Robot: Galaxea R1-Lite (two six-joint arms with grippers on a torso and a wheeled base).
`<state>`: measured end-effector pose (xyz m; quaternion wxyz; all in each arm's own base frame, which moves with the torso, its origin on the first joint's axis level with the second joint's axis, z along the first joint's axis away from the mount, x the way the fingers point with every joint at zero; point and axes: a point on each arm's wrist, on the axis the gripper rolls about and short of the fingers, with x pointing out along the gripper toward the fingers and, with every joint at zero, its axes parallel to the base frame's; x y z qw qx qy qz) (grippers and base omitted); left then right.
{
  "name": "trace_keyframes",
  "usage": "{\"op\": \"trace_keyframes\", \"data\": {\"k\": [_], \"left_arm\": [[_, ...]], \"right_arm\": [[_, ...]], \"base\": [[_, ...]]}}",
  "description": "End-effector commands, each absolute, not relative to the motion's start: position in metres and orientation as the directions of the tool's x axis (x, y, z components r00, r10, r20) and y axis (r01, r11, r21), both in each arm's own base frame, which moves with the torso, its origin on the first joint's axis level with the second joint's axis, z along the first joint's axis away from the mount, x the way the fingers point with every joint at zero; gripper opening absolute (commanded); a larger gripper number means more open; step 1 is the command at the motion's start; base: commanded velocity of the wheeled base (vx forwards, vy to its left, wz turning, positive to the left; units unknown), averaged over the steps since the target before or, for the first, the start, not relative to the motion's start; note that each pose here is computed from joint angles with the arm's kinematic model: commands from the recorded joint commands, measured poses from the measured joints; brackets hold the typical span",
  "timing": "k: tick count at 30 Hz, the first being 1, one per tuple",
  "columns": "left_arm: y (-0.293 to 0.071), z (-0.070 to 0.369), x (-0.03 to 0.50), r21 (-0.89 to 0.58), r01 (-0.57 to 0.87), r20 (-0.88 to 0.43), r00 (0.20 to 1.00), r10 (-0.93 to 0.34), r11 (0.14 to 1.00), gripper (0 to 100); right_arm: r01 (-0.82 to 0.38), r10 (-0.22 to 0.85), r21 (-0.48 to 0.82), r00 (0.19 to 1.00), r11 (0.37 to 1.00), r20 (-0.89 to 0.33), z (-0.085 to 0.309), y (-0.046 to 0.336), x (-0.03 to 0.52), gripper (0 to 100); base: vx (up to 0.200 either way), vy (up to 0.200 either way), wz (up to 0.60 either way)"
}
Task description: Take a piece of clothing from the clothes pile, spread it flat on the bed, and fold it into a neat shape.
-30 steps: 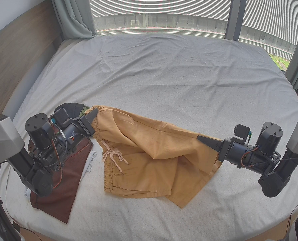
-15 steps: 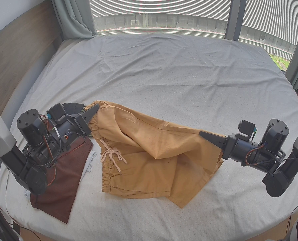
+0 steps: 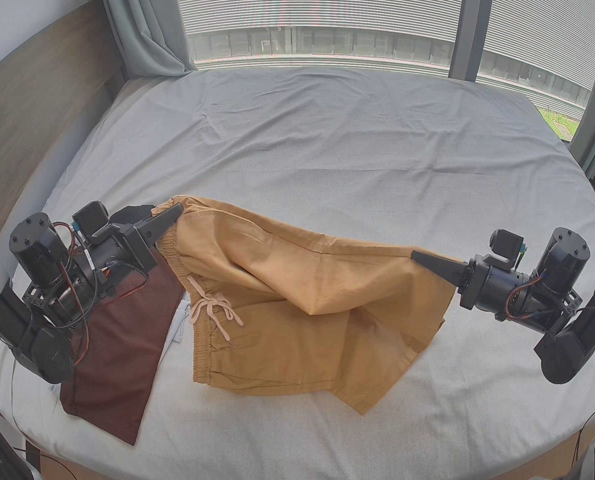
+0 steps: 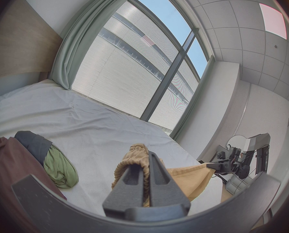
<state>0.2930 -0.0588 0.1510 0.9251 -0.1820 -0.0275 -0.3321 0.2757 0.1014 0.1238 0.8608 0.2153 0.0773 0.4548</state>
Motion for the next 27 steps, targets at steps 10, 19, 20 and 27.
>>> {"op": "trace_keyframes", "data": {"k": [10, 19, 20, 27], "left_arm": [[-0.051, 0.161, 0.289, -0.3, 0.629, 0.199, 0.777, -0.597, 0.717, 0], [-0.046, 0.16, 0.291, -0.301, 0.616, 0.195, 0.787, -0.586, 0.728, 0], [-0.046, 0.16, 0.291, -0.301, 0.615, 0.195, 0.788, -0.584, 0.728, 0], [-0.043, 0.158, 0.292, -0.304, 0.606, 0.192, 0.795, -0.576, 0.735, 0]], "right_arm": [[-0.753, 0.793, 0.41, 0.6, 0.515, 0.106, 0.138, 0.091, 0.278, 0], [-0.743, 0.772, 0.398, 0.624, 0.538, 0.122, 0.142, 0.082, 0.282, 0], [-0.743, 0.771, 0.397, 0.625, 0.539, 0.124, 0.143, 0.082, 0.283, 0], [-0.741, 0.767, 0.395, 0.629, 0.543, 0.127, 0.143, 0.08, 0.284, 0]], "base": [[0.0, 0.0, 0.0], [0.0, 0.0, 0.0], [0.0, 0.0, 0.0], [0.0, 0.0, 0.0]]}}
